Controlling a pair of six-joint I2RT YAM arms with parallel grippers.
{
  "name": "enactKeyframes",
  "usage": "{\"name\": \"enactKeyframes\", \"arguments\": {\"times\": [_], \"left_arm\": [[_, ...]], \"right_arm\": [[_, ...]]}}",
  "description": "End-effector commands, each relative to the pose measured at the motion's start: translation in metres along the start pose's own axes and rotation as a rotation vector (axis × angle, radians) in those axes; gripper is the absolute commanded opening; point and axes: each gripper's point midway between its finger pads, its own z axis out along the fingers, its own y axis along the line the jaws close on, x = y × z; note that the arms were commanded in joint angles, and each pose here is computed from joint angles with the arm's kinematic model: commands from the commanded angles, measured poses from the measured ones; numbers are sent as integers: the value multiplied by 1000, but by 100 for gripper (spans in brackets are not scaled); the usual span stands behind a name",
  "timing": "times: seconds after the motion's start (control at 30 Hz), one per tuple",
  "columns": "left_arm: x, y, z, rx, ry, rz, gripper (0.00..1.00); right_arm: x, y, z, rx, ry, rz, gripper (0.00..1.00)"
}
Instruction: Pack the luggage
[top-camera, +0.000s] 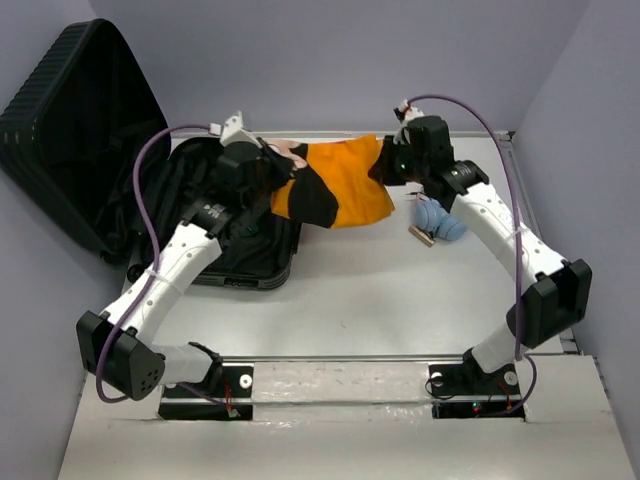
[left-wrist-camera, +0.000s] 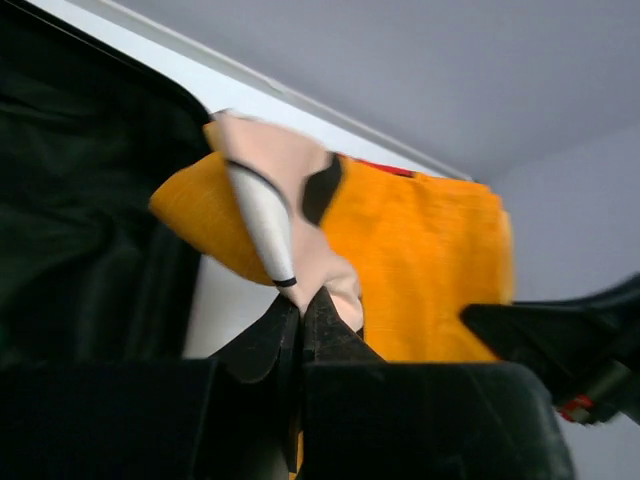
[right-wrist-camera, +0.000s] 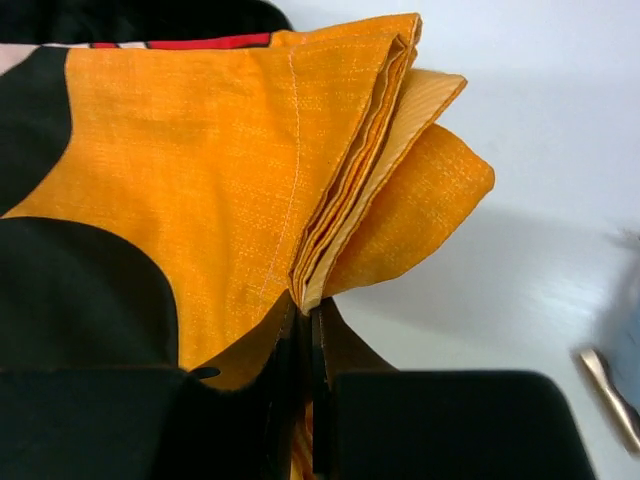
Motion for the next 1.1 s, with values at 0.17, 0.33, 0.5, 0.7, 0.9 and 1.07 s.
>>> {"name": "enactKeyframes", "arguments": {"times": [0.17,0.33,0.5,0.7,0.9,1.07], "left_arm": [[-111,153,-50,-324,-215,-45,6],[-91,288,-71,-624,-181,-140,72],[-90,295,-81,-608,-168,-104,99],[-116,238,-101,-474,-263,-36,98],[-86,159,-106,-255,-232,90,92],[-25,103,-116,65,-106,187,90]], "right_arm": [[-85,139,75,-387,-113,2,7],[-76,176,161,-507,-86,86,28],[-44,156,205,-443,-39,94,100],[-53,155,168,-429,-46,17,100],[-75,154,81,-419,-114,-116,89],[-10,52,42,-41,-66,-183,46]]}}
